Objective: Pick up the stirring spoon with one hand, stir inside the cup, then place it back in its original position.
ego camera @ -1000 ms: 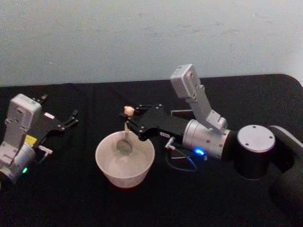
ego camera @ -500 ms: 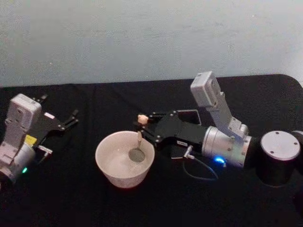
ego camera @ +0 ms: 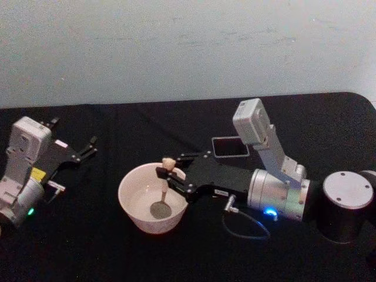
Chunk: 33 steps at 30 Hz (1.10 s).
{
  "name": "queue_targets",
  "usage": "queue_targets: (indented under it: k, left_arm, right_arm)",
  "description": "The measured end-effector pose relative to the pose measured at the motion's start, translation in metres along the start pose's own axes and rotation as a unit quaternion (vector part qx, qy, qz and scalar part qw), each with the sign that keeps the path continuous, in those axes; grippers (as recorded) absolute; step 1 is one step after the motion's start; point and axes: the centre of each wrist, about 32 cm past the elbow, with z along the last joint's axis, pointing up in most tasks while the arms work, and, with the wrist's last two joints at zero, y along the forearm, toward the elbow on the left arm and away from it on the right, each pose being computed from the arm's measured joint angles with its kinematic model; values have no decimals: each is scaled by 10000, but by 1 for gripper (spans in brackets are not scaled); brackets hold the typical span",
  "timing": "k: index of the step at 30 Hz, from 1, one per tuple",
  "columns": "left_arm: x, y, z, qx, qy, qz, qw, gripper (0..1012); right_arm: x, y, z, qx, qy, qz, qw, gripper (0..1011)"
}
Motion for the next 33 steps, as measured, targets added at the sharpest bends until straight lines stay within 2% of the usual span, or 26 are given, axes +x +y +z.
queue_targets:
  k: [7,16,33]
  left_arm:
    - [0,0,0,0,0,0,10000,1001]
    - [0,0,0,0,0,0,10000,1001]
    - [0,0,0,0,0,0,10000,1001]
  right_arm:
    - [-66,111,13,-6,58,88,9999,214]
    - [-23,251,40,1,100,-139,9999,214]
    - [94,197,162,222,217,-501,9983,214]
